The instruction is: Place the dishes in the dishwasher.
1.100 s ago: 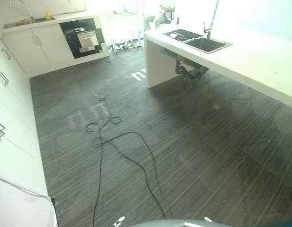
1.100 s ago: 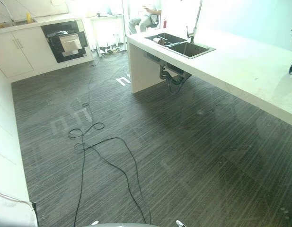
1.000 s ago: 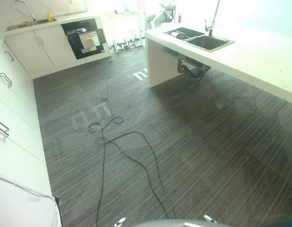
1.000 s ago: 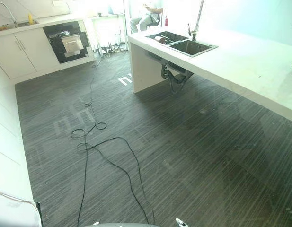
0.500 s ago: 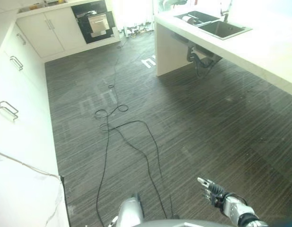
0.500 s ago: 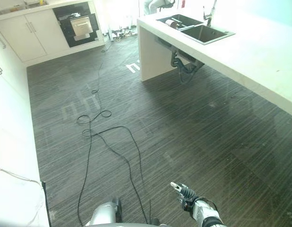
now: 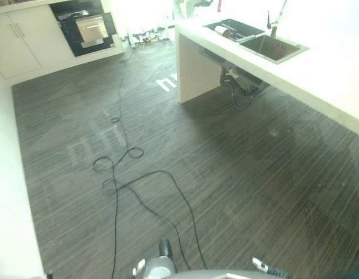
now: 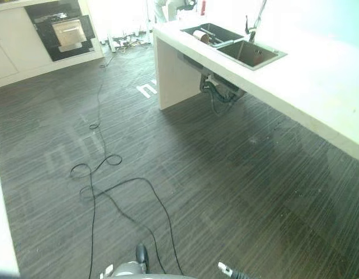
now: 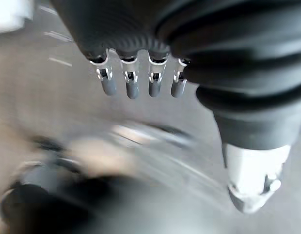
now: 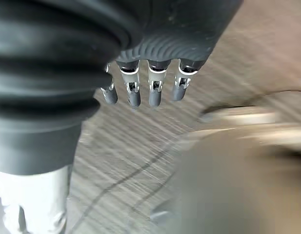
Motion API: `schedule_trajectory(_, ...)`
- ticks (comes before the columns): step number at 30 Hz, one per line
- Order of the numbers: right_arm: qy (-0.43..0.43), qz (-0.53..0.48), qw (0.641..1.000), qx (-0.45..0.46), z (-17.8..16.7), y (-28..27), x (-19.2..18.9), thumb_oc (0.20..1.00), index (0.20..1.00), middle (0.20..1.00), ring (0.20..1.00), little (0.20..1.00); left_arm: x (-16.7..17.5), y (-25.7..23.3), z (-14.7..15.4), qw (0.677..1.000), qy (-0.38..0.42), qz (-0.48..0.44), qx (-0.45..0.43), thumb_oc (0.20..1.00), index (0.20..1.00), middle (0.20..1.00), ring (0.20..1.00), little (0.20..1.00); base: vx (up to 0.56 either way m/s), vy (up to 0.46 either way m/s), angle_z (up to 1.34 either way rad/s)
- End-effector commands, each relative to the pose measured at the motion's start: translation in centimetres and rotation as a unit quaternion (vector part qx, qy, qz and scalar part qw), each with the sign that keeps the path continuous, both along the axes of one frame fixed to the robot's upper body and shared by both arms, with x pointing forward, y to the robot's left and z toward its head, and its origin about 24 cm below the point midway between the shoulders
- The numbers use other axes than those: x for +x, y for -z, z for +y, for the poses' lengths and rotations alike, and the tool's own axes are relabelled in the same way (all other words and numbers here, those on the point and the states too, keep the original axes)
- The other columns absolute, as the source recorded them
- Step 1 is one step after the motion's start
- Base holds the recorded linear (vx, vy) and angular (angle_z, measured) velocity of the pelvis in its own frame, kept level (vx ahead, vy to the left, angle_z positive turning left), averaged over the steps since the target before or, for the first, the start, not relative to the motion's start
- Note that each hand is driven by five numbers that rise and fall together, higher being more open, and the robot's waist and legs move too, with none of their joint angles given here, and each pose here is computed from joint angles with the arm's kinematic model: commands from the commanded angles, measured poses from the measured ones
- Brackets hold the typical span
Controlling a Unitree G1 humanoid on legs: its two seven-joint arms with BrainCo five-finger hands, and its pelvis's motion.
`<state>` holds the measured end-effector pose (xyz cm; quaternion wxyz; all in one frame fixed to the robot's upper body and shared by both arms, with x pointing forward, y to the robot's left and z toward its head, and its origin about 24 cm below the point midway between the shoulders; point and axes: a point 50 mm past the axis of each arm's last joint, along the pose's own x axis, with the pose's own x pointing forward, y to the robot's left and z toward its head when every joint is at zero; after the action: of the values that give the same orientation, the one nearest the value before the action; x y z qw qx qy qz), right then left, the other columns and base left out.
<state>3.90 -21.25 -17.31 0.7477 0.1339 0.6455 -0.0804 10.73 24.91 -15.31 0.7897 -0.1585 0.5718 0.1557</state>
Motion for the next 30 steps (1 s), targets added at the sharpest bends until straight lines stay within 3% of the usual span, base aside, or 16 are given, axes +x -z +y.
schedule_trajectory(1,-0.039,-0.043,0.998,-0.01,-1.7,-0.8,3.0,1.0,1.0,1.0,1.0,1.0,0.5,0.1,-1.3,0.999,0.006,-0.033,-0.032,1.0,1.0,1.0,1.0,1.0,0.27,0.176,-0.18)
schedule_trajectory(4,-0.057,-0.054,0.997,0.001,-1.2,-0.9,3.8,1.0,1.0,1.0,1.0,1.0,3.2,-0.8,-0.9,0.997,0.019,-0.073,-0.023,1.0,1.0,1.0,1.0,1.0,0.46,0.058,0.13)
schedule_trajectory(7,-0.047,-0.052,0.998,-0.003,-0.7,-0.9,4.0,1.0,1.0,1.0,1.0,1.0,3.7,-0.9,-1.3,0.997,0.033,-0.07,-0.019,1.0,1.0,1.0,1.0,1.0,0.59,-0.097,0.21)
schedule_trajectory(13,-0.016,-0.047,0.999,-0.006,-0.3,-0.6,3.4,1.0,1.0,1.0,1.0,1.0,1.2,0.3,-2.6,0.997,0.073,-0.011,-0.026,1.0,1.0,1.0,1.0,1.0,0.66,-0.113,0.47)
schedule_trajectory(21,-0.01,-0.046,0.999,-0.008,-0.5,-0.4,2.1,1.0,1.0,1.0,1.0,1.0,-1.3,0.8,-1.6,0.998,0.047,0.024,-0.026,1.0,1.0,1.0,1.0,1.0,0.59,-0.159,0.18)
schedule_trajectory(25,-0.012,-0.121,0.992,-0.044,-3.1,-1.9,5.9,1.0,1.0,1.0,1.0,1.0,-2.5,1.2,-2.8,0.998,0.037,-0.004,-0.059,1.0,1.0,1.0,1.0,1.0,0.66,-0.131,-0.16)
schedule_trajectory(28,0.005,-0.169,0.984,-0.063,-3.1,-3.1,9.6,1.0,1.0,1.0,1.0,1.0,-0.6,0.8,-3.3,0.997,0.034,-0.03,-0.07,1.0,1.0,1.0,1.0,1.0,0.64,0.117,-1.01)
schedule_trajectory(30,0.0,-0.171,0.983,-0.067,-3.1,-3.1,9.9,1.0,1.0,1.0,1.0,1.0,-0.4,0.8,-3.4,0.996,0.033,-0.031,-0.072,1.0,1.0,1.0,1.0,1.0,0.43,0.21,-1.05)
